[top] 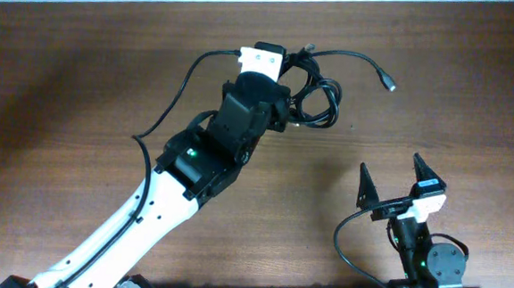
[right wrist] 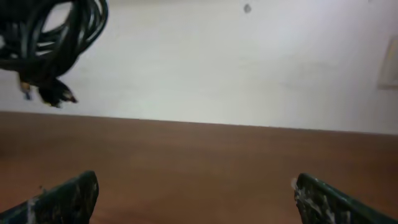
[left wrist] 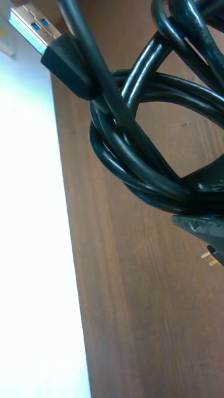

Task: Untangle cables
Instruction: 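Lift the cable bundle with the left gripper up and forward, then bring the bundle toward the right gripper and open the right gripper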

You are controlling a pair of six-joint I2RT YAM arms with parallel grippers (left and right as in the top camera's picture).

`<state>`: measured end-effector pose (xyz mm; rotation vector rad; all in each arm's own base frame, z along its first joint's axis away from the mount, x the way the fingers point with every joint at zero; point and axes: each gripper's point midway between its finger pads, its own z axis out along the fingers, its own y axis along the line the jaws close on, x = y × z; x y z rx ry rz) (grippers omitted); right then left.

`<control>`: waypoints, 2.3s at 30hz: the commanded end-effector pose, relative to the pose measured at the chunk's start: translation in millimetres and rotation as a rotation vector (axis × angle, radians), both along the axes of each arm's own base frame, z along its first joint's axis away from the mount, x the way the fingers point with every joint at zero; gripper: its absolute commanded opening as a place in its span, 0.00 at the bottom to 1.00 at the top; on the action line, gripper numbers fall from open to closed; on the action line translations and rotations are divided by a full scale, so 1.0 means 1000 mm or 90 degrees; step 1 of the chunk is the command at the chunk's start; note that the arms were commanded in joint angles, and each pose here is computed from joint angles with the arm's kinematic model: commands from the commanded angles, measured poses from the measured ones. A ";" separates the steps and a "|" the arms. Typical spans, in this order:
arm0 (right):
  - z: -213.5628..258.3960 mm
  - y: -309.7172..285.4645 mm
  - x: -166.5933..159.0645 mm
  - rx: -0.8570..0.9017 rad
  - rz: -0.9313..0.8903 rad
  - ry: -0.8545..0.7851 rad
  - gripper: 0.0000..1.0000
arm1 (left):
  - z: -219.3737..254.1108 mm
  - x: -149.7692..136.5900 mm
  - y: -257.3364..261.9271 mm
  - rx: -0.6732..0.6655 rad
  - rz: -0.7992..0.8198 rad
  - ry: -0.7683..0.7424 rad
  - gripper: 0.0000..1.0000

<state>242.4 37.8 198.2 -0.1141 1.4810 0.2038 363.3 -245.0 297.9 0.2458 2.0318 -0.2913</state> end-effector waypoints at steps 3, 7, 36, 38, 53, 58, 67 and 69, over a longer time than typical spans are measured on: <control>0.027 0.019 -0.011 0.103 0.090 -0.008 0.99 | 0.026 0.000 0.004 -0.052 0.020 -0.025 0.00; 0.058 0.019 -0.022 0.106 0.089 0.007 0.99 | 0.026 -0.001 0.004 -0.076 0.029 -0.017 0.00; 0.109 0.059 0.015 0.127 0.220 0.318 0.99 | 0.028 -0.026 0.053 -0.524 0.148 0.308 0.00; 0.110 0.062 0.014 0.129 0.230 0.319 0.99 | 0.027 -0.027 0.051 -0.554 0.163 0.330 0.00; 0.112 0.062 0.015 0.127 0.230 0.312 0.99 | 0.013 -0.016 0.086 -0.517 0.295 0.275 0.00; 0.112 0.062 0.015 0.127 0.231 0.312 0.99 | 0.013 -0.014 0.091 -0.433 0.263 0.232 0.00; 0.119 0.072 0.009 0.129 0.278 0.300 0.99 | 0.016 -0.013 0.089 -0.188 0.101 0.135 0.00; 0.123 0.075 0.008 0.128 0.296 0.291 0.99 | 0.017 -0.017 0.079 -0.142 0.031 0.121 0.00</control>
